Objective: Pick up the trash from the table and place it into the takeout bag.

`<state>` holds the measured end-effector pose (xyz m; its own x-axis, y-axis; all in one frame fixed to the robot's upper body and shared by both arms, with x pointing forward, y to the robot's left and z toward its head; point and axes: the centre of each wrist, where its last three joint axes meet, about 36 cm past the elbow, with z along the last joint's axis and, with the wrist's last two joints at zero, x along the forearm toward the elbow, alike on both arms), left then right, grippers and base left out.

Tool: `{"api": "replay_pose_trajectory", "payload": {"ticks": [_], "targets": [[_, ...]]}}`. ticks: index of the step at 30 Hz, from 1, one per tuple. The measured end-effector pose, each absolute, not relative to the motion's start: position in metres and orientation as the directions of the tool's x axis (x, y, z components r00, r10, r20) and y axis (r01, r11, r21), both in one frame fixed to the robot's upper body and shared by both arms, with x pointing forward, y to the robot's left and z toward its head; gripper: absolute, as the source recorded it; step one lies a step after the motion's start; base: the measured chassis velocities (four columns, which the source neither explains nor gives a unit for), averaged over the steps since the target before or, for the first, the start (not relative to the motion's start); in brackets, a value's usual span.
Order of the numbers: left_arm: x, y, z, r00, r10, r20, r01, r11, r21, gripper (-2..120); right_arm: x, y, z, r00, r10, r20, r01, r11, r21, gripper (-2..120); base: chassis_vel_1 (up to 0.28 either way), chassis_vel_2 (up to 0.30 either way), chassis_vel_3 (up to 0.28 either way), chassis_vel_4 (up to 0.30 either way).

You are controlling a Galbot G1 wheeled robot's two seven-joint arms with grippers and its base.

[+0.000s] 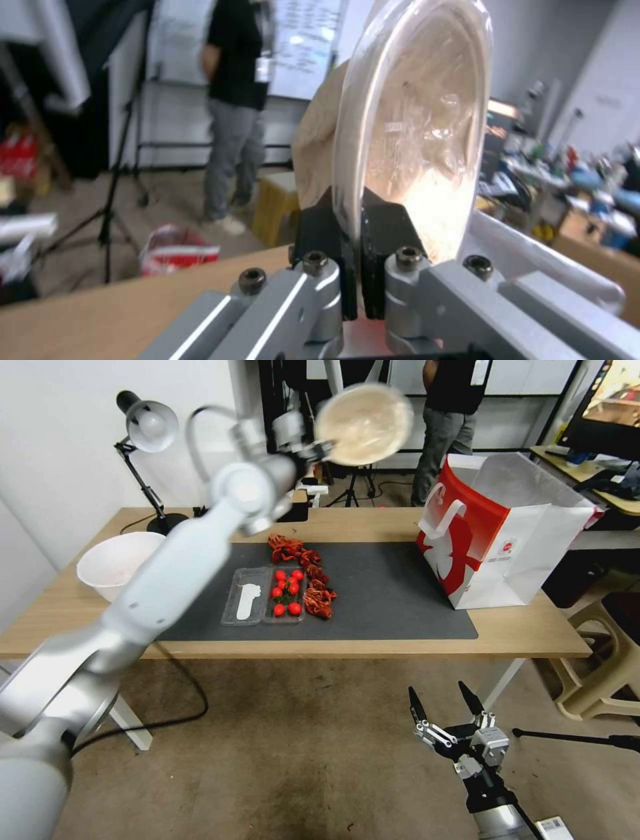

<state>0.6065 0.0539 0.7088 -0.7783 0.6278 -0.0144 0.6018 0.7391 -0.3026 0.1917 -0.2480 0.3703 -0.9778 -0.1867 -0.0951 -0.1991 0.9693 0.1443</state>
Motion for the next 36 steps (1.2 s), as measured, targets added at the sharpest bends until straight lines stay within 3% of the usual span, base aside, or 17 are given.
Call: {"api": "replay_pose_trajectory", "payload": {"ticks": [12, 14, 20, 27, 36], "targets": [[0.593, -0.017, 0.711, -0.722, 0.689, -0.071, 0.692, 0.718, -0.078, 0, 0.19, -0.246, 0.367, -0.98, -0.173, -0.098, -0.186, 0.971, 0.148, 100, 0.0, 0.0, 0.0, 0.0], [0.589, -0.027, 0.701, -0.71, 0.699, -0.083, 0.699, 0.714, 0.031, 0, 0.19, -0.246, 0.366, -0.98, -0.17, -0.1, -0.184, 0.972, 0.149, 100, 0.0, 0.0, 0.0, 0.0], [0.59, -0.033, 0.695, -0.691, 0.716, -0.102, 0.699, 0.697, 0.159, 0, 0.19, -0.246, 0.366, -0.981, -0.167, -0.102, -0.181, 0.972, 0.148, 100, 0.0, 0.0, 0.0, 0.0], [0.598, -0.037, 0.693, -0.632, 0.772, -0.071, 0.723, 0.62, 0.304, 0, 0.19, -0.248, 0.366, -0.981, -0.162, -0.105, -0.177, 0.974, 0.144, 100, 0.0, 0.0, 0.0, 0.0], [0.606, -0.032, 0.678, -0.618, 0.785, -0.036, 0.666, 0.547, 0.508, 0, 0.19, -0.249, 0.365, -0.981, -0.162, -0.105, -0.176, 0.974, 0.145, 100, 0.0, 0.0, 0.0, 0.0]]}}
